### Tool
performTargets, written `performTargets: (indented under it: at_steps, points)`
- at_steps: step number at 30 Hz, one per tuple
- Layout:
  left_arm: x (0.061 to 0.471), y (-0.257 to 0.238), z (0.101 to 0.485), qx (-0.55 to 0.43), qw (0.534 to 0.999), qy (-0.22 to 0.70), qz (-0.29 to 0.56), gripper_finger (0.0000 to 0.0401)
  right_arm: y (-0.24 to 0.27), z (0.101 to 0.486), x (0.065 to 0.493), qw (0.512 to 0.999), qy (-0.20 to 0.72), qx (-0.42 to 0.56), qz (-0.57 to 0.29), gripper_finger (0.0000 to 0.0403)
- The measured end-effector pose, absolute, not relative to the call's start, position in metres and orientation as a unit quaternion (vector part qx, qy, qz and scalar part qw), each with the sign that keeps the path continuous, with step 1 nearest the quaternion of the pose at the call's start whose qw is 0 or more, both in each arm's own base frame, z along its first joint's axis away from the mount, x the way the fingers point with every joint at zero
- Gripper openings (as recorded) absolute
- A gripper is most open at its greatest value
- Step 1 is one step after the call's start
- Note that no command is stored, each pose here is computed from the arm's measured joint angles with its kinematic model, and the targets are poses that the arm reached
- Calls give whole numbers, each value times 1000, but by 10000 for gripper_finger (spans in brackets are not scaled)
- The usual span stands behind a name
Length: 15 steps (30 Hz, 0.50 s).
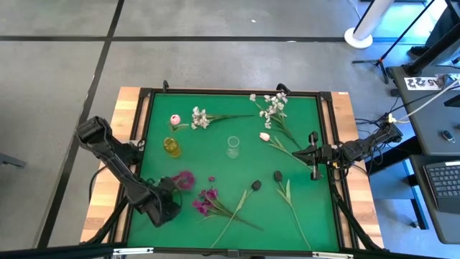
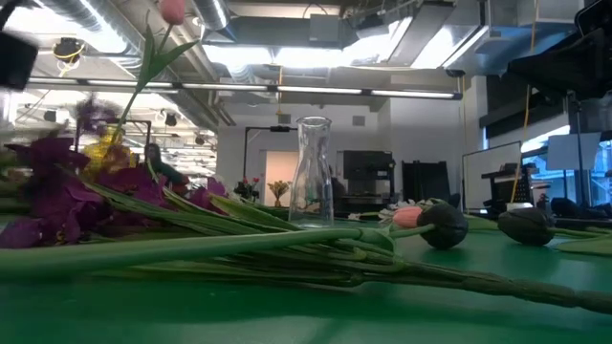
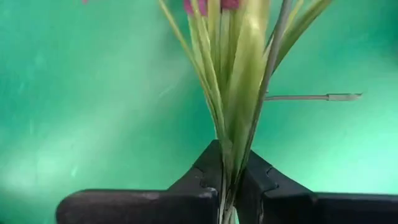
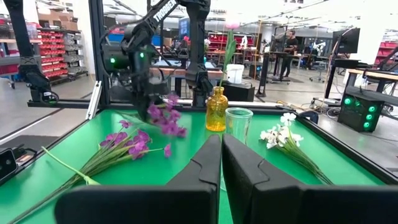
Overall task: Sort flowers into vase by color
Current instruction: Put the left purple flowers into the transparent vase
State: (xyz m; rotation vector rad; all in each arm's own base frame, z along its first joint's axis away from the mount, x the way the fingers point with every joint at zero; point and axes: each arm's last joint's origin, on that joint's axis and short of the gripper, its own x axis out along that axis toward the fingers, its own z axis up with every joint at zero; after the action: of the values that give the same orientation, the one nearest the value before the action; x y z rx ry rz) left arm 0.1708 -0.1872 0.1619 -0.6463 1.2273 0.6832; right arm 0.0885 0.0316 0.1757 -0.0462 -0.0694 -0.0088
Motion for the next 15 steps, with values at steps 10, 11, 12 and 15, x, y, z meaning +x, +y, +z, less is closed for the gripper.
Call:
performTargets:
  at_steps: [10,11,12,15]
  points:
    - [178,-183,243,-222,811,443,310,11,32,176,89,999,-35,-23,-5,17]
    - [179,-184,253,-217,831,415,298,11,32,176,89,999,-35,-23,-5,17]
    - [180,-185,263,-212,851,387,286,10,32,176,89,999,-35,-23,-5,17]
    - [180,-188,290,-196,896,304,259,10,32,176,89,999,-35,-23,-5,17]
